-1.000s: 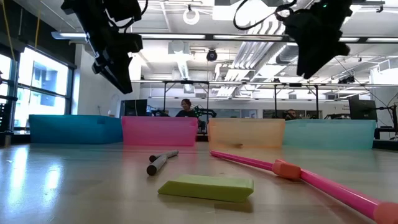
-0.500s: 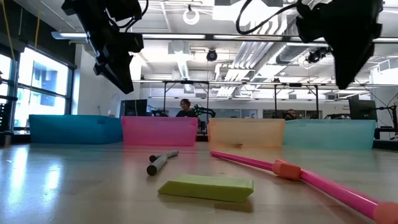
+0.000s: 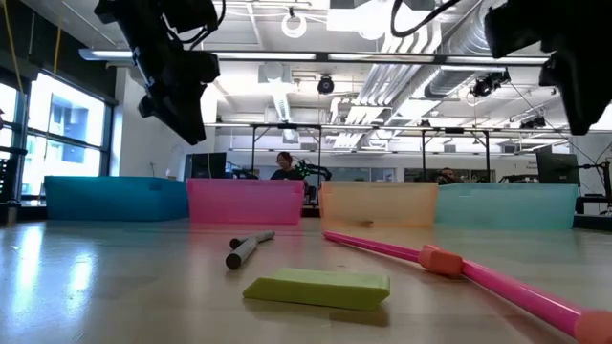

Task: Sort crayons/erasers/pens/pencils in bins
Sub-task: Put the green eraser into the blue bin

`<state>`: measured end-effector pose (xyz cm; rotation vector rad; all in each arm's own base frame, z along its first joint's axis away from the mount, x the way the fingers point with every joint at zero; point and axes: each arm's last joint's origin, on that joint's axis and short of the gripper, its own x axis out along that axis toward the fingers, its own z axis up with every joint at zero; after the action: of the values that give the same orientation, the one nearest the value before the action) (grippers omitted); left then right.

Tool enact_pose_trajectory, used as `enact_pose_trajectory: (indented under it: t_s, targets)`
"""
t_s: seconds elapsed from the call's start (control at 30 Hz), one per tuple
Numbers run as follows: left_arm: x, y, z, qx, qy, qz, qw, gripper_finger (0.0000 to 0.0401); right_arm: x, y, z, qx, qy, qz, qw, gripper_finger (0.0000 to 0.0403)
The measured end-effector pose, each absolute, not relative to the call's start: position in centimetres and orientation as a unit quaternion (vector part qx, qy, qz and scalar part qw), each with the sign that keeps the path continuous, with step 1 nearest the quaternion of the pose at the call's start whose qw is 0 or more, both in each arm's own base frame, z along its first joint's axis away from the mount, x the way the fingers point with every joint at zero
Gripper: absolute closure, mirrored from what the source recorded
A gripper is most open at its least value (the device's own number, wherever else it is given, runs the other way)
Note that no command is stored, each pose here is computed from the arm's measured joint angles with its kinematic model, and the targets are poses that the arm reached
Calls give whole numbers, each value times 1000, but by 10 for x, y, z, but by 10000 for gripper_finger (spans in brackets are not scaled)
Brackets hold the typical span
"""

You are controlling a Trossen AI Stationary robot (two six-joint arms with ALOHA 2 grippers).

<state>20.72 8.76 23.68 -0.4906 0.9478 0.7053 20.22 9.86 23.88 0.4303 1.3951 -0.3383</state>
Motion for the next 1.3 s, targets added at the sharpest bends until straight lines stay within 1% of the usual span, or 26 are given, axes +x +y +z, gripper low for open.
enact_pose_trajectory:
  t_s: [0.1,0.2,0.3,0.47,0.67,0.87,1.0,1.3]
  targets:
    - [208,84,237,-250,434,337,797,263,197,109,239,161,640,-124,741,209]
    - [211,78,237,-268,428,338,794,263,190,119,236,115,639,-95,755,198]
    - [214,68,237,-281,424,332,794,263,181,128,224,85,642,-73,758,197]
    - [219,50,237,-295,422,318,796,263,170,136,207,73,644,-59,759,206]
    - [222,34,237,-287,416,321,801,263,166,137,193,96,638,-73,761,218]
    - [223,25,237,-279,406,332,804,263,167,137,176,120,618,-60,774,220]
    - [224,22,237,-276,407,329,806,263,162,133,163,133,619,-76,770,220]
    - [224,21,237,-285,403,331,804,263,159,129,153,127,614,-83,774,220]
